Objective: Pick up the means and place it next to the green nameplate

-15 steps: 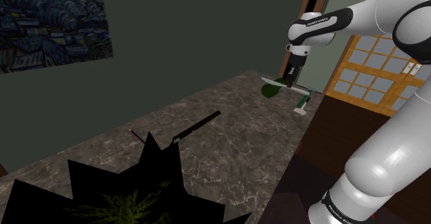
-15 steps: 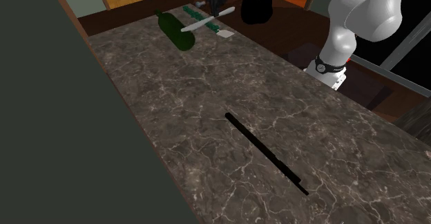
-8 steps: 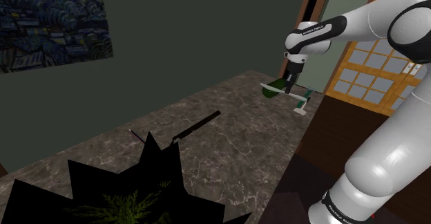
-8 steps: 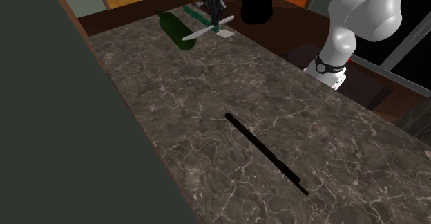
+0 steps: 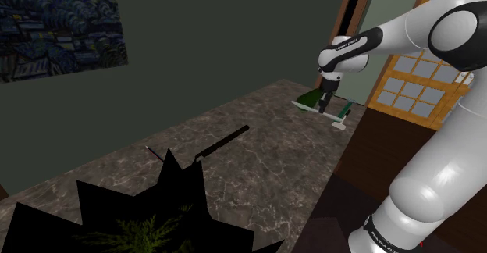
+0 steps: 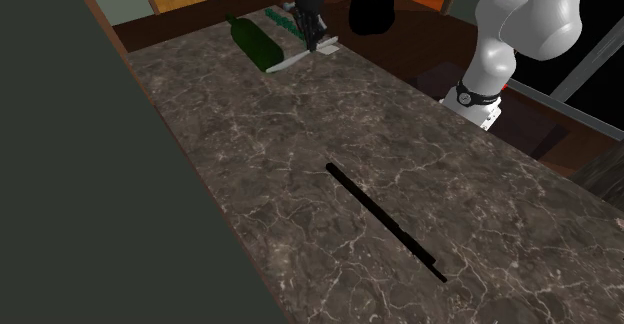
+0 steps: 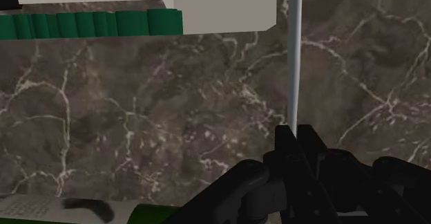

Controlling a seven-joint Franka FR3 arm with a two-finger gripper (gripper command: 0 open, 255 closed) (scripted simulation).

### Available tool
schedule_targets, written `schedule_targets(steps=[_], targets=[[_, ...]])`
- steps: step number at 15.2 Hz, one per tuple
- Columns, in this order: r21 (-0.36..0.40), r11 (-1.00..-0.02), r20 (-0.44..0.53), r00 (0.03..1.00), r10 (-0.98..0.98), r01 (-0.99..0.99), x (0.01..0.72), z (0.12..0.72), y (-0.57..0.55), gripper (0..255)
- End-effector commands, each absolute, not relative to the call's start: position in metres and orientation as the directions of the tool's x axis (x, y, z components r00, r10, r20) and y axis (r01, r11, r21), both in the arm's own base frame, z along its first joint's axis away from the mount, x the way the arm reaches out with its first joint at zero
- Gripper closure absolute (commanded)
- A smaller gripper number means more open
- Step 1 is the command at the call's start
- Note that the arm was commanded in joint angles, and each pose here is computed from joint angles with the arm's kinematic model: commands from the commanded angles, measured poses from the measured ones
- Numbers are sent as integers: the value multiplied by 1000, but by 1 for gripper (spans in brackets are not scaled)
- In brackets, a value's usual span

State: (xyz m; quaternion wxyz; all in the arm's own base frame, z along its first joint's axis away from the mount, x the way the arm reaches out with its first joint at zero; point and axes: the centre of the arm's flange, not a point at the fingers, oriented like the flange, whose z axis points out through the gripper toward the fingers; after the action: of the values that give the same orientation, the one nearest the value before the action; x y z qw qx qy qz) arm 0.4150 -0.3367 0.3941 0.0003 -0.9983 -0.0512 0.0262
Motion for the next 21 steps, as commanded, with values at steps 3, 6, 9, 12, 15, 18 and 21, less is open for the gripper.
schedule_targets(steps=[3, 6, 9, 12, 15, 18, 21], targets=[[-3, -995, -52, 993, 102, 102, 415, 374, -337, 255], [-3, -995, -52, 993, 102, 102, 415, 369, -337, 255], [-3, -995, -52, 993, 102, 102, 415, 369, -337, 255], [-3, -995, -52, 993, 102, 102, 415, 369, -337, 0], [-3, -995, -52, 993, 102, 102, 415, 369, -337, 0], [-3, -995, -52, 993, 102, 102, 415, 382, -337, 0], [-3, -995, -52, 993, 102, 102, 417, 419, -337, 0]])
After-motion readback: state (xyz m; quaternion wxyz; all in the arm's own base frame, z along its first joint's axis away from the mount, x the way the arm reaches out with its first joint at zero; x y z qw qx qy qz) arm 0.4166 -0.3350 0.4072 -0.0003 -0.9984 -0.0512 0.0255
